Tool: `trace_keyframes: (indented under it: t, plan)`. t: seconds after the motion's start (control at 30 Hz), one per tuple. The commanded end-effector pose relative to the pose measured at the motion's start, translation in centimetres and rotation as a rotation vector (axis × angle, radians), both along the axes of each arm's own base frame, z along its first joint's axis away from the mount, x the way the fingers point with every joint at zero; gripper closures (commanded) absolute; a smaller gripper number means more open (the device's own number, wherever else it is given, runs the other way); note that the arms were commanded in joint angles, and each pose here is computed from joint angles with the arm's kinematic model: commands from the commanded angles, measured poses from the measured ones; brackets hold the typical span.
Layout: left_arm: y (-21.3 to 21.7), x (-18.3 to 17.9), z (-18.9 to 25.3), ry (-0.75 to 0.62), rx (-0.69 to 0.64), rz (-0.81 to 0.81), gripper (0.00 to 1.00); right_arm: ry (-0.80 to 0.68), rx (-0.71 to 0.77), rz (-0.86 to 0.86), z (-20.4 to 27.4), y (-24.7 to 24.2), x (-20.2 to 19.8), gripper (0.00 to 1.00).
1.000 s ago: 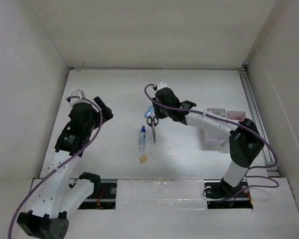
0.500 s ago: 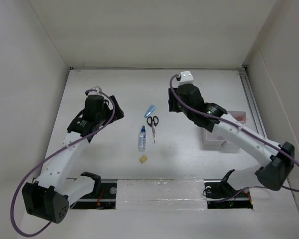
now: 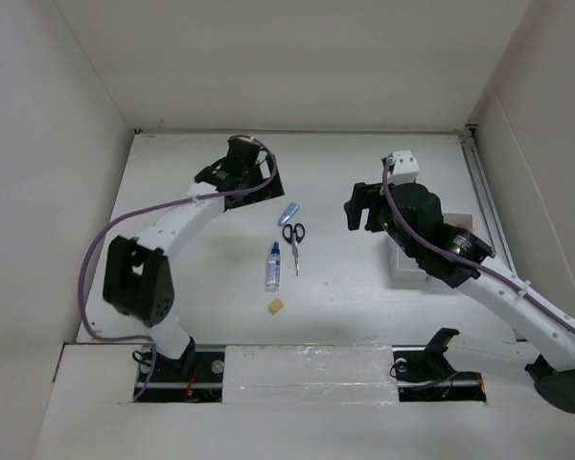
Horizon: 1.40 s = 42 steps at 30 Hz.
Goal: Sort the stationery into containers
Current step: Pick up the stationery from the center of the board.
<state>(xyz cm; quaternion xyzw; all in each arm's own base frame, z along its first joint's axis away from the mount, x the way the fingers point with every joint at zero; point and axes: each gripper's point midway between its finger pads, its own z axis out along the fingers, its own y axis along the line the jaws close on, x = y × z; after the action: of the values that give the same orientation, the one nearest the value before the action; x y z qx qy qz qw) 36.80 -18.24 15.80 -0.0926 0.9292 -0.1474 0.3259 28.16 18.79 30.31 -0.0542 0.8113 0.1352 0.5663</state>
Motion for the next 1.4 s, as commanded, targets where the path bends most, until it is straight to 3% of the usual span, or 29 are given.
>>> trace_keyframes:
  t: [0.0,0.13,0.33,0.57,1.1,1.37]
  plan:
    - [-4.0,3.5,1.1,-0.06,0.058,-0.083,0.0,0.002,0.014,0.038,0.0,0.3,-0.5,0.18]
    - [-5.8,4.9,-3.2,0.027,0.098,-0.188,0.0,0.008,0.035,0.092,0.2,0.6,-1.6,0.18]
    - [-6.0,5.6,-7.2,0.115,0.183,-0.205,0.05,0.015,0.058,0.129,-0.5,0.9,-2.5,0.18]
    - [-4.3,4.9,-9.5,0.174,0.269,-0.172,0.06,-0.006,0.073,0.155,0.0,1.1,-2.8,0.18]
    - [-7.1,3.6,-12.1,0.205,0.294,-0.271,0.16,-0.011,0.082,0.165,-0.3,0.9,-3.3,0.18]
    - [-6.2,3.9,-13.1,0.209,0.376,-0.239,0.19,-0.031,0.103,0.175,0.6,0.7,-3.8,0.18]
